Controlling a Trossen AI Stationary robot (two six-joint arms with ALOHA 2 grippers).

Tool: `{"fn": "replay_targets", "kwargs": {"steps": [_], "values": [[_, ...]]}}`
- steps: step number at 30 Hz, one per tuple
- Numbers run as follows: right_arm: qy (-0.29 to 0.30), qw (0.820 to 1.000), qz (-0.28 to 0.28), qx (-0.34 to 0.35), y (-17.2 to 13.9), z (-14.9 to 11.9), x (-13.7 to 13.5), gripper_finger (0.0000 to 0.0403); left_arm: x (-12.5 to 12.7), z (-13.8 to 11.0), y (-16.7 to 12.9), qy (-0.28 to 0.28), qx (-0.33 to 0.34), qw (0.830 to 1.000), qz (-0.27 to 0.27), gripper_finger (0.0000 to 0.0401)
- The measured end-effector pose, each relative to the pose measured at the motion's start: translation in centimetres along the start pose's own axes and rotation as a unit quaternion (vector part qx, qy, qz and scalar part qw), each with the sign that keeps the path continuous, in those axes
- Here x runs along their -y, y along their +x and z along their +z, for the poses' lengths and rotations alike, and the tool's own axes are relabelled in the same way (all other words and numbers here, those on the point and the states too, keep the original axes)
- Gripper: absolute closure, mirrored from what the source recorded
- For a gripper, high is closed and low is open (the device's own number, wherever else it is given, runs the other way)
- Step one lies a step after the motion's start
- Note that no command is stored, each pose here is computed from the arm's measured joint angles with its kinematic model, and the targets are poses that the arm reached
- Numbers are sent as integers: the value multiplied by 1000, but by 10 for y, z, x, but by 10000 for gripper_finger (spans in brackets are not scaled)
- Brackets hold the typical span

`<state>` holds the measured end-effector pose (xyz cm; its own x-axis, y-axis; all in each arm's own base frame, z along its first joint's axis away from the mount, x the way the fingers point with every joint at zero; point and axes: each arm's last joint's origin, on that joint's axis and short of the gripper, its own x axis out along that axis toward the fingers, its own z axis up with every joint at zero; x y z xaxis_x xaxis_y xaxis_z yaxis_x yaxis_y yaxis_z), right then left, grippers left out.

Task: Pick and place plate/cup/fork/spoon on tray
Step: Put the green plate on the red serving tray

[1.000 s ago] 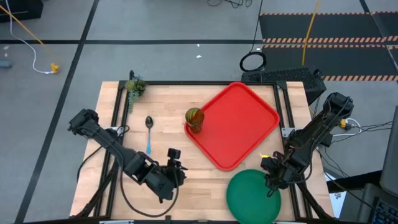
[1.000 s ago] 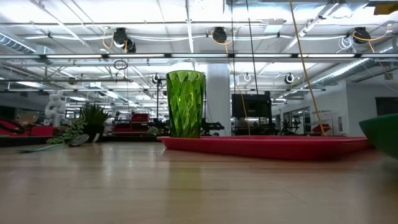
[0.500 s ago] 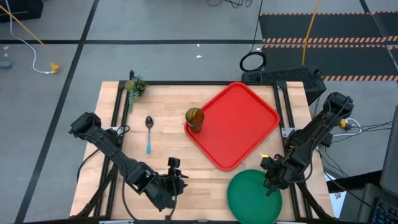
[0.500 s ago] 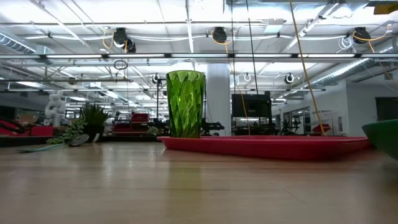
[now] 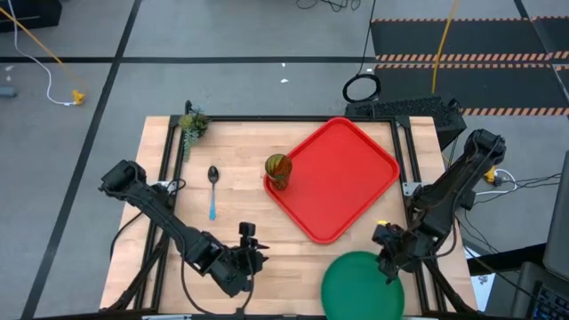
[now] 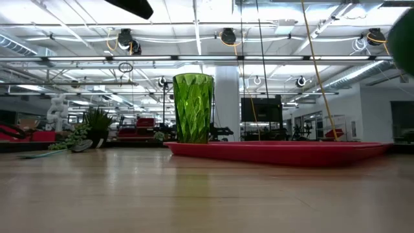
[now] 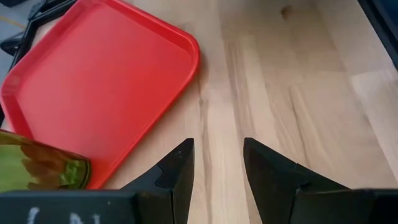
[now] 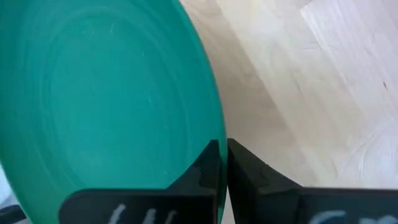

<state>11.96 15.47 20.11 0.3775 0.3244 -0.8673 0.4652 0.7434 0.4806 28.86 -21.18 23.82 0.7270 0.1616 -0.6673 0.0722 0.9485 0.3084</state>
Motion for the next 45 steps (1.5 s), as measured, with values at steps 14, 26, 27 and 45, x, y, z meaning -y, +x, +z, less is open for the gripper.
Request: {"fn": "replay_targets", "kwargs": {"steps": [14,26,27,45], "values": [[-19,997,-32,61,-42,16,-22,401,8,-4,-6,34,6,999,9,258],[-42,990,-43,131,-74,46,-12,401,8,-13,-4,48,-8,998,26,258],[-43,989,-44,135,-77,48,-9,401,8,-15,-4,46,-9,999,27,258],[-6,957,-158,242,-114,98,44,401,-26,-66,-21,-16,140,990,-3,258]]}}
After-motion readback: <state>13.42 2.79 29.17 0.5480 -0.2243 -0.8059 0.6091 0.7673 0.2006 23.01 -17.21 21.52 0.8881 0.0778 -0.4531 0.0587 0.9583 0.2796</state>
